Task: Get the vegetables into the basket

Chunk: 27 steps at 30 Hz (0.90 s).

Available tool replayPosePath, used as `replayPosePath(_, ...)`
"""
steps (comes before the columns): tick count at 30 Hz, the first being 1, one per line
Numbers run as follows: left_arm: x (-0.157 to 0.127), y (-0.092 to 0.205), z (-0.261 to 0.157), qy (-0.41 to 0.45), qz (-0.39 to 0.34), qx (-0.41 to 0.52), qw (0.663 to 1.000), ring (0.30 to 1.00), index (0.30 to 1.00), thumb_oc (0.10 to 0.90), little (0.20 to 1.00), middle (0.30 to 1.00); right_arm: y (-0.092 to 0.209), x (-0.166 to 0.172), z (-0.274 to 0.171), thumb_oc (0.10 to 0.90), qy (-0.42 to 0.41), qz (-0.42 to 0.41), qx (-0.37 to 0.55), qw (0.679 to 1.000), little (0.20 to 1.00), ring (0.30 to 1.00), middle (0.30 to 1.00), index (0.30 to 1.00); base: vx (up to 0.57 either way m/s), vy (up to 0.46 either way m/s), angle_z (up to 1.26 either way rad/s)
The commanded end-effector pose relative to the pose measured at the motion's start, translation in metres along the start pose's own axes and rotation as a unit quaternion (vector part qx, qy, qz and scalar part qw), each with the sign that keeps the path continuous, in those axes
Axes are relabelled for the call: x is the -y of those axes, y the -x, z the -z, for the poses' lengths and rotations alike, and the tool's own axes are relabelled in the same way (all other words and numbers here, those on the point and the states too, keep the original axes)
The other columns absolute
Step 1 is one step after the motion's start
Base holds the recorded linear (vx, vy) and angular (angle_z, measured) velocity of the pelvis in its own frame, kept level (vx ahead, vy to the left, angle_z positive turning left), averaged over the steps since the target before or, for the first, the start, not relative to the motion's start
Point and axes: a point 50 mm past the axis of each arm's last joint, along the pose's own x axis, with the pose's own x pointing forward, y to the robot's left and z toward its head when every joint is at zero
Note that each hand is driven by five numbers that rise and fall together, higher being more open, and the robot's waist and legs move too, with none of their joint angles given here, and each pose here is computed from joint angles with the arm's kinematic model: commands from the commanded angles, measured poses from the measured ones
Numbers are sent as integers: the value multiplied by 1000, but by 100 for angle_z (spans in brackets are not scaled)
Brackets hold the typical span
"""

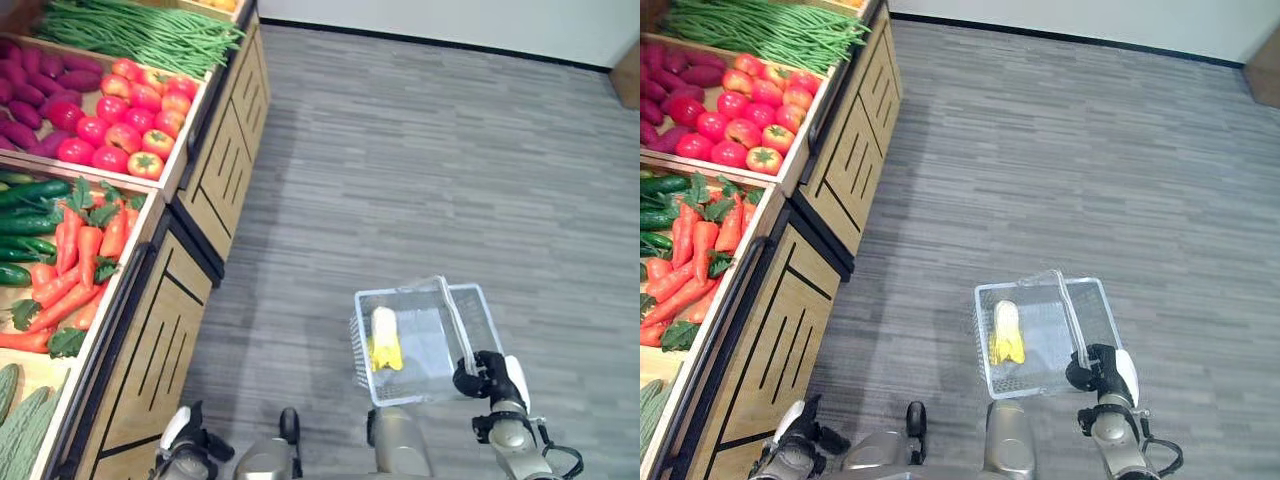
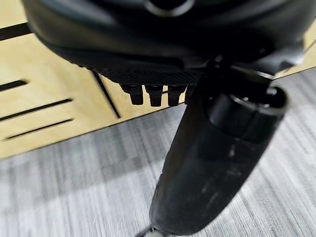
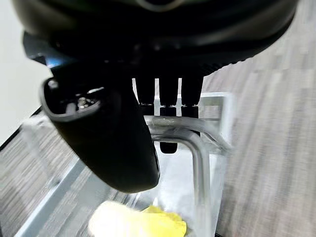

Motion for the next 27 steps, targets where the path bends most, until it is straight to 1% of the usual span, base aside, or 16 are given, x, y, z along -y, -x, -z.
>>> replayPosePath(1,-14,-4,-6,-6,-26,14,1000,1000,1000,900,1000,1000,-22,78,-30,400,14,122,79,989,300,300,300,300,256,-282,60)
replayPosePath(8,-10,-3,2,19,-29,-13,999,1000,1000,900,1000,1000,-23,96,-33,400,22,144,91,985,300,300,300,300,135,-208,39)
replayPosePath(10,-6,-4,-10,9,-19,6,1000,1000,1000,900,1000,1000,-19,107,-18,400,19,165,62,984,300,300,300,300,152,-269,101)
replayPosePath(12,-6,-6,-17,-7,-17,14,1000,1000,1000,900,1000,1000,-15,104,-13,400,6,168,56,984,300,300,300,300,210,-154,166)
replayPosePath(14,-5,-6,-18,-21,-15,16,1000,1000,1000,900,1000,1000,-15,101,-13,400,0,166,55,985,300,300,300,300,148,-29,78)
replayPosePath(21,-7,-3,-2,-41,-19,-3,999,1000,1000,900,1000,1000,-14,83,-14,400,-4,143,59,988,300,300,300,300,284,99,4)
replayPosePath(27,-12,-5,-5,-19,-26,2,999,1000,1000,900,1000,1000,-15,74,-13,400,-6,132,47,990,300,300,300,300,167,157,-1)
